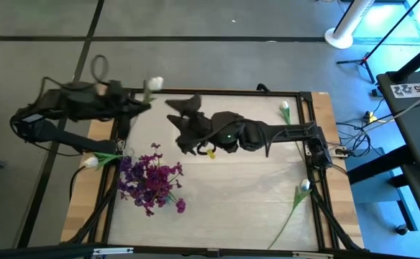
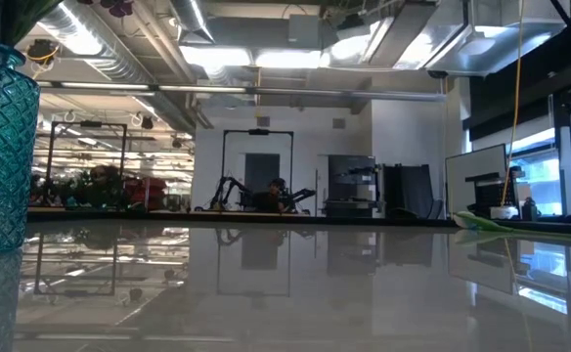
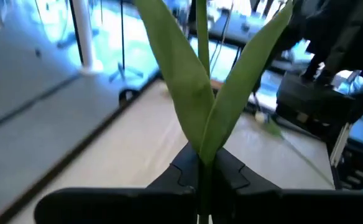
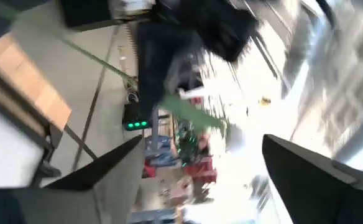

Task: Sort flowers into vase by color
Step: Put the top center white flower into the transparent vase

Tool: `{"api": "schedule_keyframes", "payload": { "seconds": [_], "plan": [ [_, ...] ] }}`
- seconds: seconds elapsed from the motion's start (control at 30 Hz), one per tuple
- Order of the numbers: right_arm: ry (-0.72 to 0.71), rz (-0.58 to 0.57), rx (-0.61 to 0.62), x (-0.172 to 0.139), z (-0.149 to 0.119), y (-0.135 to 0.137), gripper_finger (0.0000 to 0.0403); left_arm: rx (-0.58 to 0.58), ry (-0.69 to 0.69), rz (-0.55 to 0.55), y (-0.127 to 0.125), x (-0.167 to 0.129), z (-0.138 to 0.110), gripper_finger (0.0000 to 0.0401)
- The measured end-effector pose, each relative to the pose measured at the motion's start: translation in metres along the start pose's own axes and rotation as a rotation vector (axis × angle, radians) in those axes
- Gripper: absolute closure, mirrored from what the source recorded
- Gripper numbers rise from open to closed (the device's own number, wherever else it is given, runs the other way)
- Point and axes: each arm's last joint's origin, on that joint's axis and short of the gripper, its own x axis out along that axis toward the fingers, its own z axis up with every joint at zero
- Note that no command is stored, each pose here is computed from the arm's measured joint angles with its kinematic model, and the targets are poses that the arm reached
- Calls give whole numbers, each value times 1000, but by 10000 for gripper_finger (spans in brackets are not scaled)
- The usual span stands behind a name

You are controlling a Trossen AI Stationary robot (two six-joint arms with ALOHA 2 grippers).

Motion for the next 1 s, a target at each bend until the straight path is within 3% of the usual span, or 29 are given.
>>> {"api": "schedule_keyframes", "payload": {
  "seconds": [0.2,0.4,0.7,0.87,1.0],
  "plan": [
    [36,-34,417,-12,7,-7,50,63,-146,-105,15,-48,0,397],
    [93,-53,645,-29,27,-1,57,114,-244,-267,27,-85,-14,396],
    [272,-181,851,-54,48,5,61,131,-472,-374,41,-75,-76,394],
    [331,-257,1007,-73,62,7,61,106,-497,-375,46,-59,-110,395],
    [377,-296,1024,-86,71,9,61,50,-504,-354,51,-50,-136,395]
  ]
}}
